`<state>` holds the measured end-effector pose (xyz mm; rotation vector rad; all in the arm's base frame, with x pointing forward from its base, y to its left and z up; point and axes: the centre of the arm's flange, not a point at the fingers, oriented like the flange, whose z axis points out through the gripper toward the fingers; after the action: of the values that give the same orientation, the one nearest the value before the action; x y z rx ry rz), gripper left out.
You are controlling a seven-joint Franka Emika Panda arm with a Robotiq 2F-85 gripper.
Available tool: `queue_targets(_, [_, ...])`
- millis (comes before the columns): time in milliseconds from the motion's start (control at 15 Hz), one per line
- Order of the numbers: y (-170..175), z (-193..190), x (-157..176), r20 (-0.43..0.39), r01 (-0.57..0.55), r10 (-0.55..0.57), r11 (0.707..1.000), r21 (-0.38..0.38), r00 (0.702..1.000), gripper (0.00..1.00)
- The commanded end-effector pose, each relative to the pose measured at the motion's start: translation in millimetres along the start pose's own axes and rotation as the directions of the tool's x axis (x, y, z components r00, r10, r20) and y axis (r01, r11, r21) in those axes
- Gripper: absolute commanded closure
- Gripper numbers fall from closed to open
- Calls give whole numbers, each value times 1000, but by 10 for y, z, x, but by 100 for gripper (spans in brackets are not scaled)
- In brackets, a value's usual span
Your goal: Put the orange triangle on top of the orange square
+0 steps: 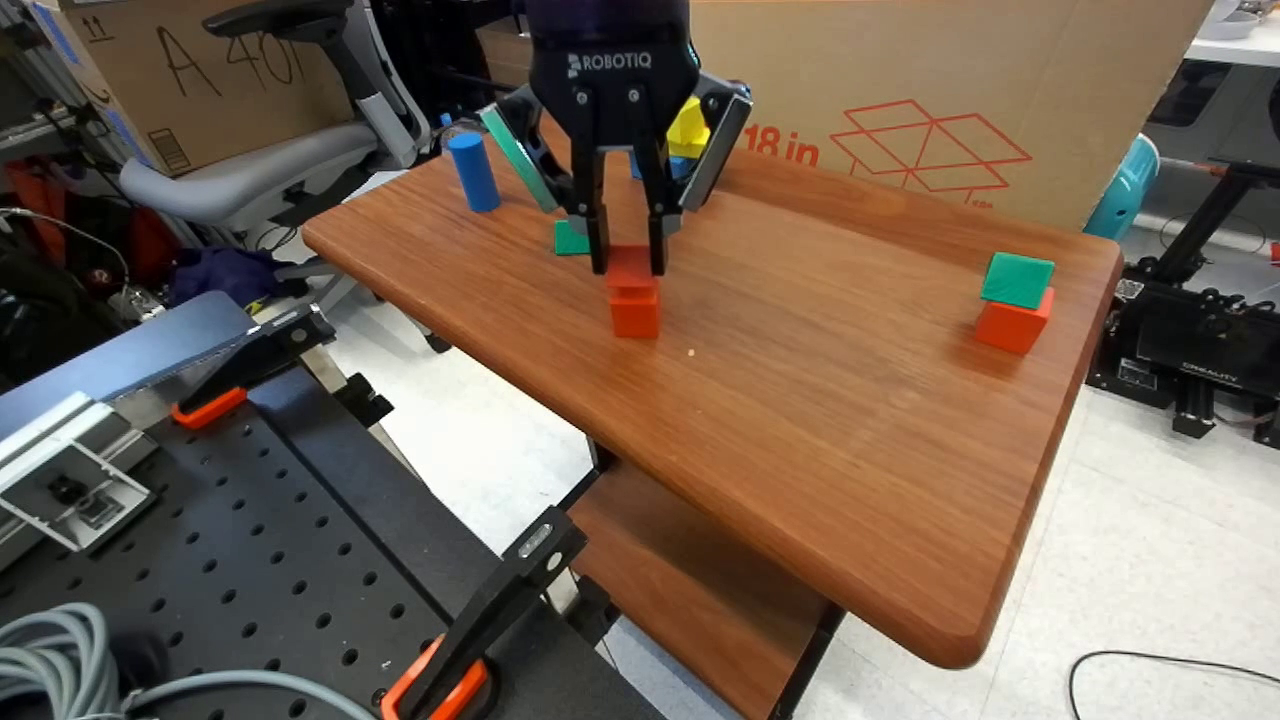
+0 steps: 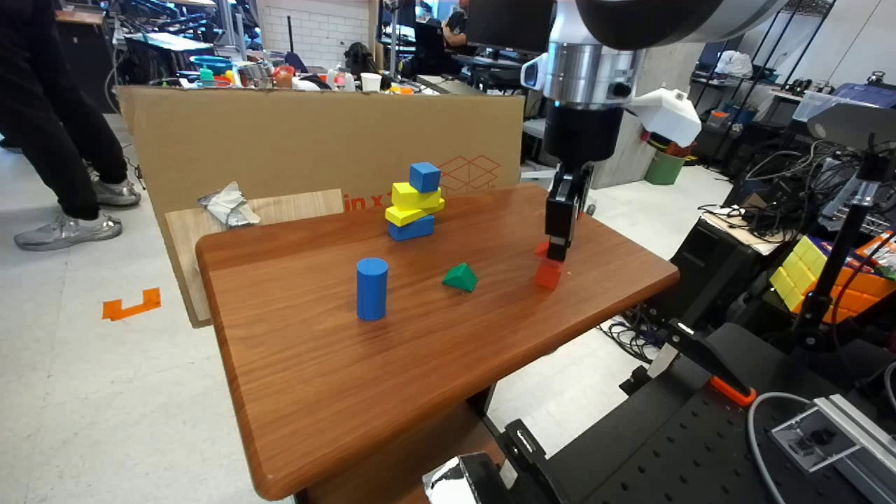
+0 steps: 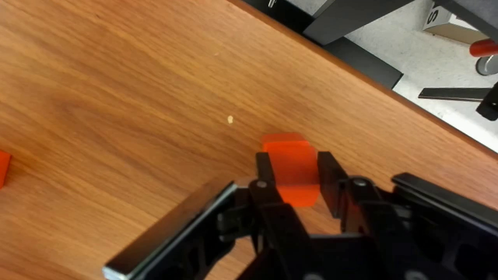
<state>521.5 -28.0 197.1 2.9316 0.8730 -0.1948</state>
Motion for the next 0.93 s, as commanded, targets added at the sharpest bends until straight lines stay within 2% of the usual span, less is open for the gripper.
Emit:
queue_targets(0, [10, -52, -66, -4, 1, -1, 1000, 26, 1000, 92])
queue_targets(267, [18, -13, -60, 2, -5, 5, 1000, 21, 1000, 92])
queue_targets(333, [17, -1, -57, 5, -4, 4, 1000, 18, 1000, 42])
queue_targets(467, [11, 4, -59, 2, -5, 5, 1000, 14, 1000, 36])
queue_targets(667, [-20, -36, -126, -13, 0, 0, 1000, 9, 1000, 12])
queue_targets(800, [-43, -74, -180, -20, -1, 1, 1000, -3, 1000, 0])
queue_targets(867, [-55, -117, -221, -25, -10, 10, 1000, -13, 1000, 0])
